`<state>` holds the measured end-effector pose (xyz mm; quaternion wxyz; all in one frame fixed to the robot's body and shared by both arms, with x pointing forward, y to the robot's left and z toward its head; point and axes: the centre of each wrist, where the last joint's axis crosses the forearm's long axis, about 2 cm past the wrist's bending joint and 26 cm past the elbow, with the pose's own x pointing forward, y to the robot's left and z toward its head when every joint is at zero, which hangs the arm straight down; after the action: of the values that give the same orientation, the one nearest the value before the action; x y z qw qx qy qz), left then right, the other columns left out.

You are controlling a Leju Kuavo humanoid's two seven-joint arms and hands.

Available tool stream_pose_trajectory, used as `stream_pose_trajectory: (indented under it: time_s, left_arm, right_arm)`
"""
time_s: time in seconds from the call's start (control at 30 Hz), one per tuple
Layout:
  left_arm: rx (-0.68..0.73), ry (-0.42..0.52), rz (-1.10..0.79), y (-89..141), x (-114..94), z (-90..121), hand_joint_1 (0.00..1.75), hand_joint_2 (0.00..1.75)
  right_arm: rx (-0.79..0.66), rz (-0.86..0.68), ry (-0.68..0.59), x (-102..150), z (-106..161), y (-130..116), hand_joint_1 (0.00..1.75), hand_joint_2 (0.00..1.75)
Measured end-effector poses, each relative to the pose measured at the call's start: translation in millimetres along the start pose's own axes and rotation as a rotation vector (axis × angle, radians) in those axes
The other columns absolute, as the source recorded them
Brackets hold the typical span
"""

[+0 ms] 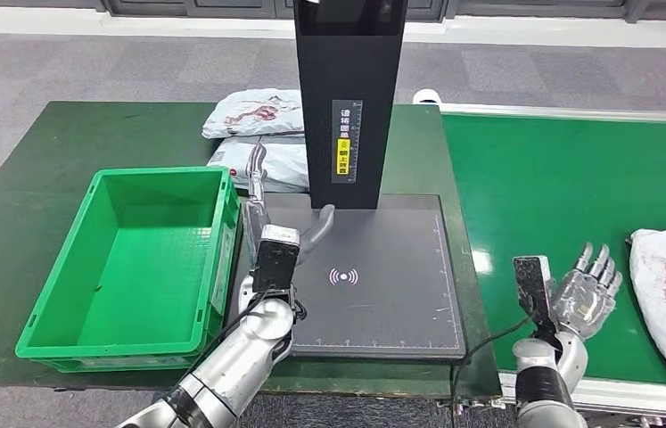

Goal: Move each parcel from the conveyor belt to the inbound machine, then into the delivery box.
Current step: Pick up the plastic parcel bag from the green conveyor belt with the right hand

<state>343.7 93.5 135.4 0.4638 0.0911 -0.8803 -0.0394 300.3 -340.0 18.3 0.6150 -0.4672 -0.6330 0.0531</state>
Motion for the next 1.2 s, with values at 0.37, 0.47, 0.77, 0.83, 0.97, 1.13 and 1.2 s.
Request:
stream_pose_trajectory:
  time_s: [0.37,0.47,0.77,0.83,0.97,1.13,1.2]
  left_arm:
    - [0.019,0.005,-0.003,3.1,-1.1,-1.1,0.00,1.75]
    - [0.021,0.002,-0.012,3.4,-1.2,-0.7,0.00,1.75]
    - [0.031,-0.003,-0.022,6.5,-2.1,1.8,0.00,1.75]
    - [0.031,-0.004,-0.020,7.5,-2.3,1.4,0.00,1.75]
    - [0.026,-0.004,-0.014,8.3,-2.5,1.0,0.00,1.75]
    - [0.019,-0.005,-0.008,8.2,-2.6,1.0,0.00,1.75]
    - [0.015,-0.005,-0.005,8.0,-2.5,0.9,0.00,1.75]
  right_arm:
    - [-0.026,0.023,0.117,-22.5,7.8,-9.3,0.00,1.75]
    - [-0.021,0.032,0.126,-24.0,8.6,-9.7,0.00,1.75]
    - [0.055,-0.246,0.297,-38.2,14.8,-6.0,0.00,1.75]
    - [0.070,-0.373,0.349,-40.5,15.2,-4.8,0.00,1.75]
    - [0.026,-0.452,0.382,-44.8,14.0,-7.3,0.00,1.75]
    - [-0.036,-0.411,0.391,-50.7,14.0,-12.7,0.00,1.75]
    - [-0.045,-0.403,0.399,-53.1,15.7,-14.1,0.00,1.75]
